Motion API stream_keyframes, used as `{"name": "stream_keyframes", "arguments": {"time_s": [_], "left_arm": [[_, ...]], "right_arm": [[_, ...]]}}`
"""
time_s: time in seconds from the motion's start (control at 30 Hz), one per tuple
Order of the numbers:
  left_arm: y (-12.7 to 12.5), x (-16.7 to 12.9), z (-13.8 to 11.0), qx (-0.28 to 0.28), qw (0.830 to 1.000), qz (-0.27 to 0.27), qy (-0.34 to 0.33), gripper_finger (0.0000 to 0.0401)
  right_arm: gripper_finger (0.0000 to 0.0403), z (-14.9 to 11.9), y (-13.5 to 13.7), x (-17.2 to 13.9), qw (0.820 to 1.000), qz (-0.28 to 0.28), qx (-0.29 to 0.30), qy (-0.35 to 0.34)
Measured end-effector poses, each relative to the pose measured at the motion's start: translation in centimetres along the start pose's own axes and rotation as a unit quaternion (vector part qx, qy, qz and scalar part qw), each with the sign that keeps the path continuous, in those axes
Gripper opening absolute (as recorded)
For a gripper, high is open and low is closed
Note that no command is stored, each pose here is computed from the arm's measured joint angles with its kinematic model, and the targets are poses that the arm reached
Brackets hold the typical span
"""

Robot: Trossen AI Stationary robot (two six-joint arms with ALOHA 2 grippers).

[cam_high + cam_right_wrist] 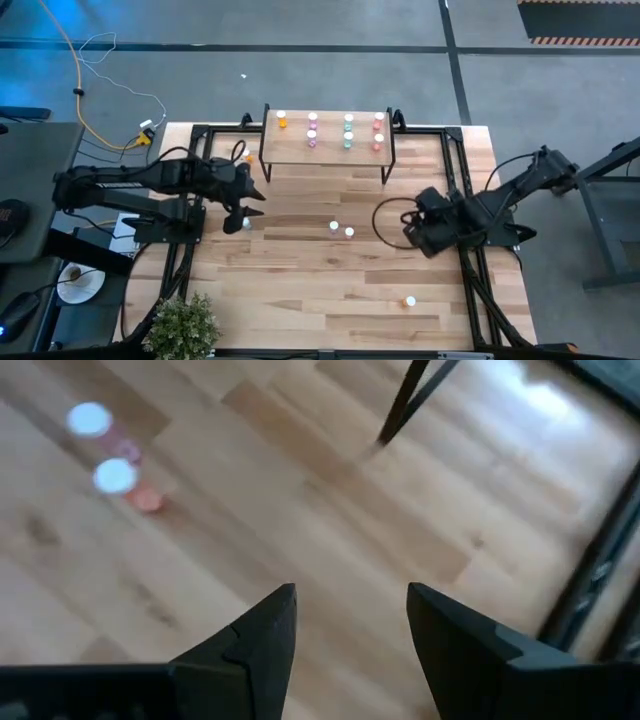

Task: Pick and place medicine bottles onto shelf by color
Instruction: Put the bottom orange pill bottle on the shelf aligned with the other orange pill bottle

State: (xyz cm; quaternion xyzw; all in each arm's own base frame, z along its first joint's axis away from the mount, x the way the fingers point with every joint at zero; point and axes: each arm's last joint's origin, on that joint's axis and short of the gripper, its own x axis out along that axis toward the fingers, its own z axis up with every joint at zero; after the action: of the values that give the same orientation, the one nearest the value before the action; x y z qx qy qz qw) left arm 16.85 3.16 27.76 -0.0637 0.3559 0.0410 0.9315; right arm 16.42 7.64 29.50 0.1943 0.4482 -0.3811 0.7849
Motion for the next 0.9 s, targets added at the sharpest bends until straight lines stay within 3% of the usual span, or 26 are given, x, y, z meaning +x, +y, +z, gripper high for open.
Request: {"name": "stream_keyframes", "arguments": {"time_s": [0.43,0.67,0.9], "left_arm": [[-2.0,0.4,0.6,0.036,0.997,-0.044,-0.053,0.0195],[-2.4,0.4,0.6,0.043,0.997,-0.034,-0.053,0.0195],[-2.4,0.4,0.6,0.032,0.998,-0.03,-0.054,0.0195]], "right_arm": [[0.0184,-5.6,1.7,-0.7,0.99,0.107,0.092,-0.001],[0.0184,-7.9,1.7,-1.8,0.982,0.151,0.114,-0.003],[0.0184,-10.4,2.3,-2.2,0.982,0.157,0.106,0.012]]}}
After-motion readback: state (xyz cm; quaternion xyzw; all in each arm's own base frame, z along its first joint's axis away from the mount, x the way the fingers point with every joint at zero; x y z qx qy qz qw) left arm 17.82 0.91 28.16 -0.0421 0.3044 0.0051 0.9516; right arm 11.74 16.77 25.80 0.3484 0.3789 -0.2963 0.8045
